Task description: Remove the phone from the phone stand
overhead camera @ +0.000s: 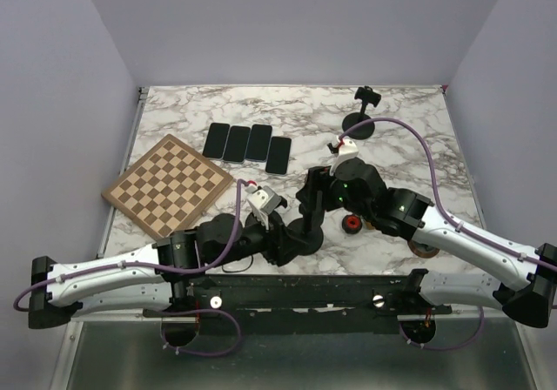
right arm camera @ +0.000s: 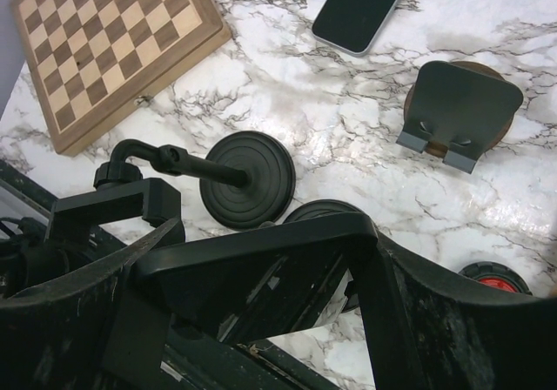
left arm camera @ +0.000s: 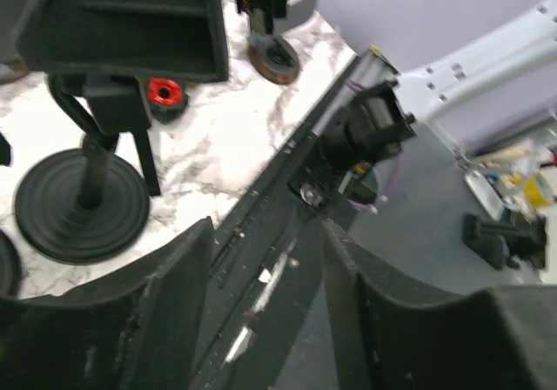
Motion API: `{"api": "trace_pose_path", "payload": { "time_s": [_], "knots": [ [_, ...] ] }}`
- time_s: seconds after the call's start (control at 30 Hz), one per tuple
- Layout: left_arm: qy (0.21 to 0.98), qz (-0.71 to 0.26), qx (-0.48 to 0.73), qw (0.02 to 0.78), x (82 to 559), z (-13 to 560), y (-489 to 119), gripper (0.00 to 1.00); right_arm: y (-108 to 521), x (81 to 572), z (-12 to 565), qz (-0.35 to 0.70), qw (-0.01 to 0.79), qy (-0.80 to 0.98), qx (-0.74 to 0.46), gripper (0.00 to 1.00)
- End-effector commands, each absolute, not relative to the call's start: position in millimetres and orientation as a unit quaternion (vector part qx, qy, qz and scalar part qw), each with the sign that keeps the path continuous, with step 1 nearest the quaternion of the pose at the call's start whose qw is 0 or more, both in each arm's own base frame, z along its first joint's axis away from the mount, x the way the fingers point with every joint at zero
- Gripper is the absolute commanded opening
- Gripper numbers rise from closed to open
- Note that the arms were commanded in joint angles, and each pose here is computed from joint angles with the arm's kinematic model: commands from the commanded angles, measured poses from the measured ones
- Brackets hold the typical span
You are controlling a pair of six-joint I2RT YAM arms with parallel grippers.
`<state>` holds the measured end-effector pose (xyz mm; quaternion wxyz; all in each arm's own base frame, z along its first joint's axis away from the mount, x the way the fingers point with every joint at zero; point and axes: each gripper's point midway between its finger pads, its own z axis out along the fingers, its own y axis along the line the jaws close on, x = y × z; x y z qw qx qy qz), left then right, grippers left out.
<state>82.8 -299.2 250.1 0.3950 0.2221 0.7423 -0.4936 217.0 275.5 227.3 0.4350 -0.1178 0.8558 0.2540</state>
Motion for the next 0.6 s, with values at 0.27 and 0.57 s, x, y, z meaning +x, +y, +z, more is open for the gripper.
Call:
{"api": "trace_pose_path", "payload": {
  "time_s": [0.27, 0.57],
  "knots": [
    [0.779, -0.327, 0.147, 0.514, 151, 249, -293, 0.41, 287, 196, 218, 0.304, 0.390, 0.861, -0.118, 0.01],
    [0.786, -0.324, 0.136, 0.509, 155, 250, -306, 0.54, 286, 193, 221, 0.312, 0.390, 0.858, -0.117, 0.01]
  ]
}}
